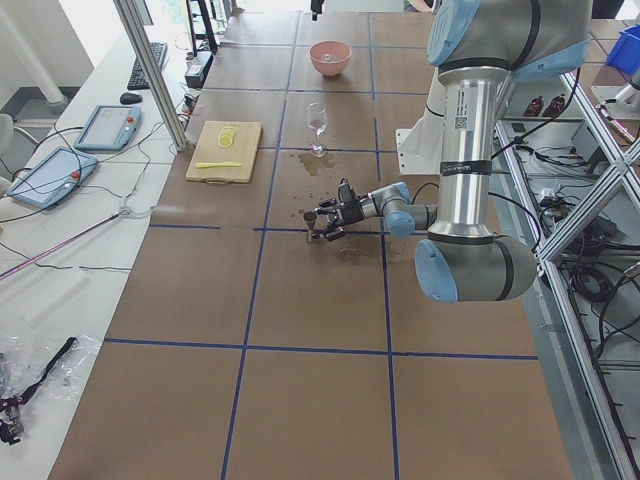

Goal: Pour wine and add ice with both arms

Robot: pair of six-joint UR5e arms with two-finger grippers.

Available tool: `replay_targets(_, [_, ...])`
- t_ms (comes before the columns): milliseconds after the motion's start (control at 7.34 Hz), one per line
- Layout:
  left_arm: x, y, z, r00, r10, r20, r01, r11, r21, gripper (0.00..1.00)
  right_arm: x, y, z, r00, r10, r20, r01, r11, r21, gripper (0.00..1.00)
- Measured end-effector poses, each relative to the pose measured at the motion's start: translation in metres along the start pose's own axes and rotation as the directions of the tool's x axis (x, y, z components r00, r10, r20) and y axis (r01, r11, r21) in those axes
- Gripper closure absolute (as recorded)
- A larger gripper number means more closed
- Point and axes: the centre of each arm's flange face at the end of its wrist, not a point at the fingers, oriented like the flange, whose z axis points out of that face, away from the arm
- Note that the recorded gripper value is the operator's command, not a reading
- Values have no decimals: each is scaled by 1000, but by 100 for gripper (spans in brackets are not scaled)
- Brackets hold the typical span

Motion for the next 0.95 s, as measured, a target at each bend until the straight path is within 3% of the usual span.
replay_targets(409, [0,-3,6,1000,-1,8,1,1000,9,46,-1,0,-1,1000,-2,1,2,1000,2,0])
replay_targets(545, [0,-3,7,1000,-1,9,1,1000,10,62,-1,1,-1,1000,-3,1,3,1000,2,0])
replay_targets(681, [-1,-2,8,1000,-1,11,0,1000,11,92,-1,1,-2,1000,-3,2,3,1000,3,0])
replay_targets(817, [-3,-1,10,1000,2,15,-2,1000,13,100,-1,1,-2,1000,-3,2,3,1000,3,0])
replay_targets(953, [-4,-2,11,1000,-1,17,0,1000,16,100,-1,1,-2,1000,-3,2,3,1000,3,0])
